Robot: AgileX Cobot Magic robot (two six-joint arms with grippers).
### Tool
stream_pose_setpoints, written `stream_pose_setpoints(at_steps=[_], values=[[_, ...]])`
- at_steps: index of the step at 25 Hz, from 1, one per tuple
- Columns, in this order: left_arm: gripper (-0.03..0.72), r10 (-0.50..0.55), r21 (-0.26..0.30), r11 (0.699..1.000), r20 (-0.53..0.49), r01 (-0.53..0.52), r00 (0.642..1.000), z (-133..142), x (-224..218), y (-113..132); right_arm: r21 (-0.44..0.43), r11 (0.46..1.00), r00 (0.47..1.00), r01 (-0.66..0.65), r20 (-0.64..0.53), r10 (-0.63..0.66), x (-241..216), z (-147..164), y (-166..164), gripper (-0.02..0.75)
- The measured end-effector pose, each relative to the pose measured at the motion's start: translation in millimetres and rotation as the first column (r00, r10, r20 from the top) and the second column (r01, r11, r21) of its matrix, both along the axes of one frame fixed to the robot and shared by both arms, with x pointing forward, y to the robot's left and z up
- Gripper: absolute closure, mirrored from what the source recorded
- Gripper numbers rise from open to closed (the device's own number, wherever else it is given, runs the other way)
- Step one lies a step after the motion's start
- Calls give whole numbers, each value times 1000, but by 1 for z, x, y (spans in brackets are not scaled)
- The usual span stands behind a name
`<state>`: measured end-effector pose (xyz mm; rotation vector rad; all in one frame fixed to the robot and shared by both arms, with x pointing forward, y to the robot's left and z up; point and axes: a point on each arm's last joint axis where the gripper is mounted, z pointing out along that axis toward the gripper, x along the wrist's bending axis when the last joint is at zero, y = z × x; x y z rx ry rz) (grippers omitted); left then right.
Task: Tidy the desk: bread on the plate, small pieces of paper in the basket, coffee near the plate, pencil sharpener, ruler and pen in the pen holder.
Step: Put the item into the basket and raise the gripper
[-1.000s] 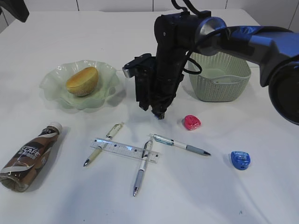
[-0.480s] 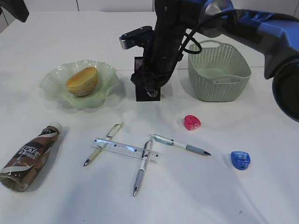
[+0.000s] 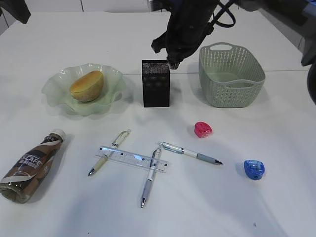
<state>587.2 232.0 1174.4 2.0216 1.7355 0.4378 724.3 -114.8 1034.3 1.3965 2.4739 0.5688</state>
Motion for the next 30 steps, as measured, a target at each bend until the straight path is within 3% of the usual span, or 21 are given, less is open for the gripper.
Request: stream_pose_setpoints(at_steps=[5, 14, 16, 18, 25, 30], values=[[274, 0, 0, 1000, 0, 0, 1000, 0, 0, 0, 19, 999, 998, 40, 44, -41, 4, 19, -19, 722], [275, 0, 0, 1000, 0, 0, 1000, 0, 0, 0, 27, 975, 972, 220, 83, -222, 25, 31, -103, 722], [275, 0, 0, 1000, 0, 0, 1000, 0, 0, 0, 27, 975, 972, 220, 83, -222, 25, 31, -103, 722], [275, 0, 0, 1000, 0, 0, 1000, 0, 0, 0, 22, 959, 956, 281, 84, -282, 29, 31, -134, 722], [276, -8, -36, 999, -7, 8, 1000, 0, -1, -3, 6, 944, 940, 331, 90, -330, 31, 31, -161, 722], [276, -10, -41, 999, -8, 9, 1000, 0, -1, -4, -57, 936, 937, 348, 68, -344, 33, 17, -170, 722]])
